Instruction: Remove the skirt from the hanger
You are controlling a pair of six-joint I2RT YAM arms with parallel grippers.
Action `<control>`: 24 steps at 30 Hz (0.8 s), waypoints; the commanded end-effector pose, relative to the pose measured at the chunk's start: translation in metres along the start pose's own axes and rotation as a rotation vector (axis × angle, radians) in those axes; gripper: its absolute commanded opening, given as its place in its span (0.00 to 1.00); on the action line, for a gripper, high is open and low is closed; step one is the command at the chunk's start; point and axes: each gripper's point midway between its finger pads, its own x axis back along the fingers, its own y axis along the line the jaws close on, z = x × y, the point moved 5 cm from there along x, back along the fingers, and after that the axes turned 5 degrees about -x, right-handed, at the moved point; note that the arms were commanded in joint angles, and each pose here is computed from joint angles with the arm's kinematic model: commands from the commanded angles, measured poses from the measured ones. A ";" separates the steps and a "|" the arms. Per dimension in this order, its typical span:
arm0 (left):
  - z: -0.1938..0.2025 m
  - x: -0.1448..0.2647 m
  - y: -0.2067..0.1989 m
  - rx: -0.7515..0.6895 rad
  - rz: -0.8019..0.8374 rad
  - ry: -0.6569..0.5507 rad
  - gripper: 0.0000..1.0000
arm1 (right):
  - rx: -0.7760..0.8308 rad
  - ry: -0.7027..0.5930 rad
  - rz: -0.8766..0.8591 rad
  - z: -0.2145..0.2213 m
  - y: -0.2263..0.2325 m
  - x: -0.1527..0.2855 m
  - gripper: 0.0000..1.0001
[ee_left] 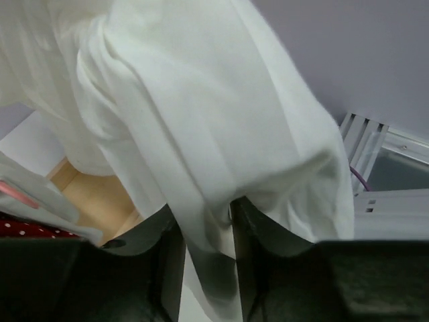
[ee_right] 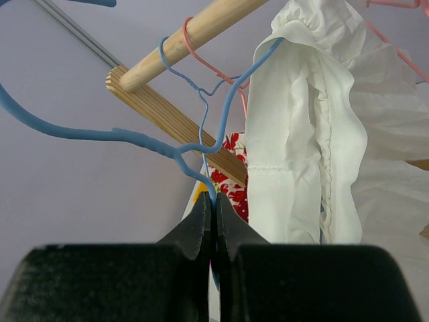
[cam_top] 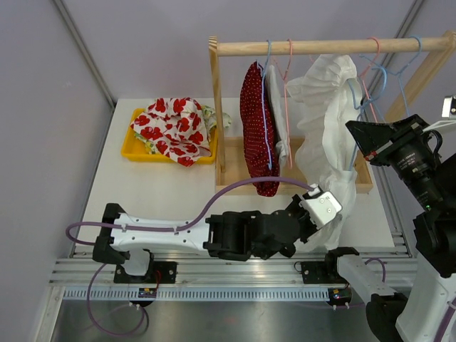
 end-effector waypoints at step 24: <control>0.132 0.146 -0.161 -0.062 0.343 0.236 0.00 | 0.008 -0.335 0.178 -0.059 -0.013 -0.017 0.00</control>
